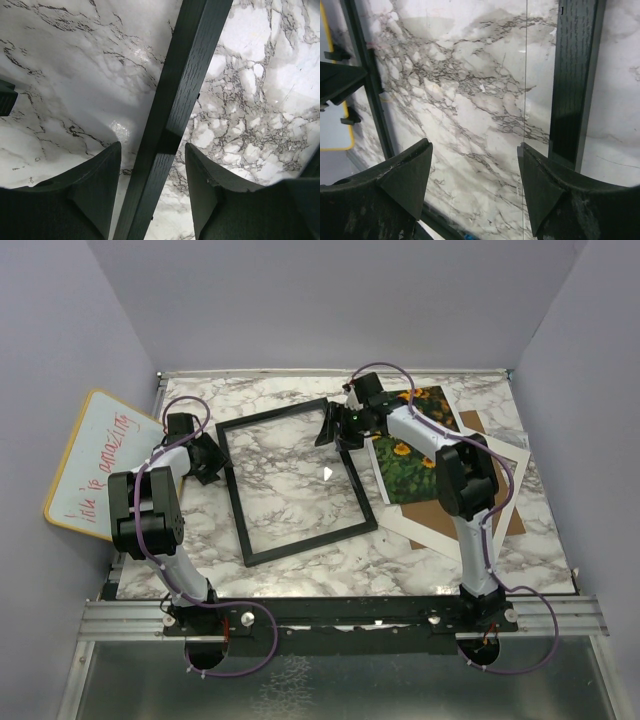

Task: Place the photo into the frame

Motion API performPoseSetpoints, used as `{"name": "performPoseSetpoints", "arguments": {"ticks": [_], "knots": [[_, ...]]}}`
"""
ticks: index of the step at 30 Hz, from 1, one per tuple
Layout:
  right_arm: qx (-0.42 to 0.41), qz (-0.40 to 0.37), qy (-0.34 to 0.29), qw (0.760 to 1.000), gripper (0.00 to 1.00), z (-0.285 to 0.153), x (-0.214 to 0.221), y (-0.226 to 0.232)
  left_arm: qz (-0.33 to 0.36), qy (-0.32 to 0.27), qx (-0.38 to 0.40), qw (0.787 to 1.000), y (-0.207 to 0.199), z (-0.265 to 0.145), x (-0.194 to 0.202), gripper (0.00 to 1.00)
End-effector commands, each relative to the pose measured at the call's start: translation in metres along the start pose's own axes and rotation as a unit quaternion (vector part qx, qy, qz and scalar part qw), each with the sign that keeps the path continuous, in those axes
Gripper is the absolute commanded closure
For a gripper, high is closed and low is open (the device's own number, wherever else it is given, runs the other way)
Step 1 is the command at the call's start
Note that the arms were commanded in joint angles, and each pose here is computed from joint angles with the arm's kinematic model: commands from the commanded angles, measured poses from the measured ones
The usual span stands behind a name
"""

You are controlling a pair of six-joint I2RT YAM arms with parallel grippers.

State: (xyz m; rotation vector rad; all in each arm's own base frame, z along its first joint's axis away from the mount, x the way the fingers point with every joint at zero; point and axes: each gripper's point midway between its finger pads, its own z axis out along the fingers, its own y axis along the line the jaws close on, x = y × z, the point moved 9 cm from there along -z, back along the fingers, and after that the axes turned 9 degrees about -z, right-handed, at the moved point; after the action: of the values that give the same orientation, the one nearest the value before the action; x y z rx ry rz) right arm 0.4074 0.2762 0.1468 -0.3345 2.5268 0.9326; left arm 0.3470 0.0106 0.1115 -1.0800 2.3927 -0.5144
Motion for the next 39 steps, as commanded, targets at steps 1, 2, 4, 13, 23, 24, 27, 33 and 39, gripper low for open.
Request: {"name": "performPoseSetpoints", "arguments": {"ticks": [1,2,4,13,23,24,27,33,39], "knots": [[0.068,-0.008,0.033,0.997,0.27,0.006,0.009,-0.013,0.012,-0.021,0.002,1.0,-0.007,-0.008,-0.008,0.44],[0.074,-0.009,0.035,0.997,0.27,0.006,0.009,-0.014,0.014,-0.023,0.0,1.0,-0.007,-0.008,-0.009,0.44],[0.083,-0.013,0.038,0.996,0.28,0.005,0.009,-0.015,0.017,-0.028,-0.006,0.999,-0.007,-0.01,-0.01,0.44],[0.12,-0.029,0.001,0.992,0.28,-0.017,-0.003,-0.009,0.02,-0.032,-0.003,0.999,-0.011,-0.012,-0.014,0.39],[0.146,-0.036,-0.024,0.988,0.27,-0.027,0.003,-0.015,0.022,-0.036,-0.01,0.999,-0.01,-0.013,-0.014,0.28],[0.146,-0.037,-0.026,0.988,0.27,-0.026,0.003,-0.015,0.023,-0.036,-0.011,0.999,-0.009,-0.013,-0.014,0.27],[0.135,-0.044,-0.029,0.989,0.27,-0.019,0.001,-0.017,0.024,-0.033,-0.015,0.999,-0.007,-0.011,-0.013,0.26],[0.098,-0.062,-0.037,0.993,0.42,-0.006,-0.005,-0.016,0.02,-0.014,-0.014,1.0,-0.005,-0.004,-0.01,0.28],[0.101,-0.053,-0.015,0.993,0.51,0.006,0.001,-0.024,0.017,-0.003,-0.02,1.0,-0.001,0.001,-0.007,0.31]]}}
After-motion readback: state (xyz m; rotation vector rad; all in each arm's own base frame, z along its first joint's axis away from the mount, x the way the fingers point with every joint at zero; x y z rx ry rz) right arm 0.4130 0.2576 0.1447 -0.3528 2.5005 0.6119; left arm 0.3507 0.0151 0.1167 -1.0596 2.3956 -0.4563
